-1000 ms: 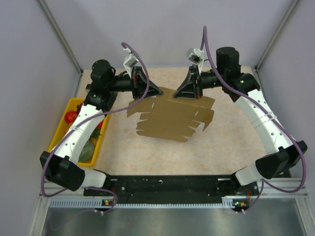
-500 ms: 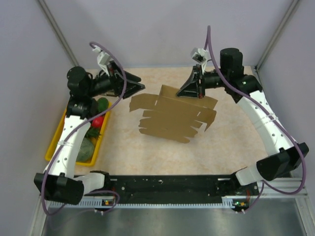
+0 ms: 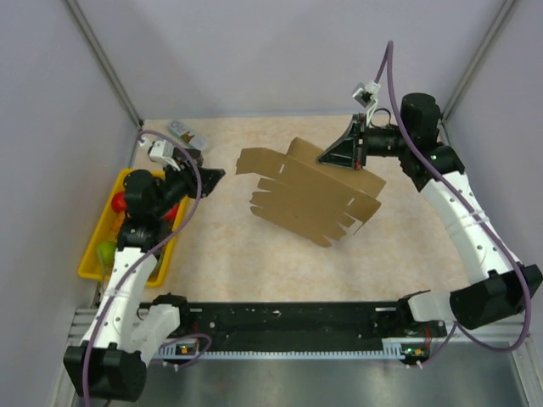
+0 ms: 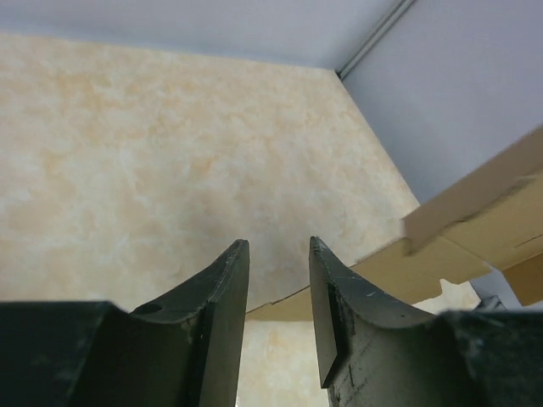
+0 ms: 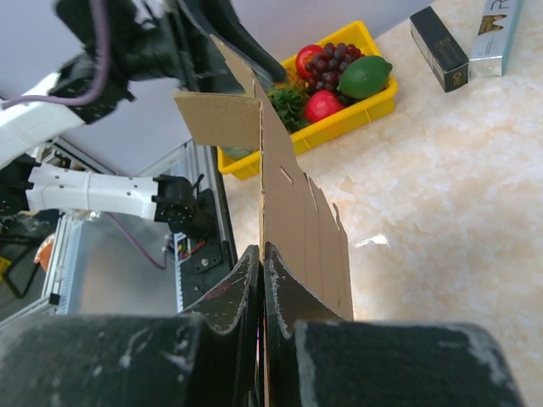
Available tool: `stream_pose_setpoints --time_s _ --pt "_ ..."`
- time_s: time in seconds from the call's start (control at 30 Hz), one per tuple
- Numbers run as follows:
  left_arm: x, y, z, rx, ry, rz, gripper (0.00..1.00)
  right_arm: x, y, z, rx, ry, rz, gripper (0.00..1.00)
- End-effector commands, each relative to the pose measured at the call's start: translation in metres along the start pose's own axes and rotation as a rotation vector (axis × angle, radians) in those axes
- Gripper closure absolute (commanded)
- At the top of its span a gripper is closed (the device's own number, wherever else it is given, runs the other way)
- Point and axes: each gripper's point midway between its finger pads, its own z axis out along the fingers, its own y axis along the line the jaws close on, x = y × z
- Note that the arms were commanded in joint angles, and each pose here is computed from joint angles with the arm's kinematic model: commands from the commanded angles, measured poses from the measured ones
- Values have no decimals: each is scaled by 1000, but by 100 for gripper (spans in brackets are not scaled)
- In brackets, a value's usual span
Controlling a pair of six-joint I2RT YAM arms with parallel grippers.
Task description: Fold the paper box
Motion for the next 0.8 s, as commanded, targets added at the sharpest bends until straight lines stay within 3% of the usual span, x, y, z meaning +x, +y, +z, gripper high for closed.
stream_pose_setpoints --time_s 0.0,0.37,0.57,0.77 --pt "31 9 17 82 54 -108 60 -29 36 -14 -56 -97 -78 100" --pt "29 -44 27 540 69 -175 58 -24 38 -15 -94 -92 -61 100" --pt "59 -76 29 723 258 -196 62 -23 36 -14 -103 -93 -53 100" --pt "65 -98 12 836 264 -162 65 -27 27 -16 -93 -108 -49 100"
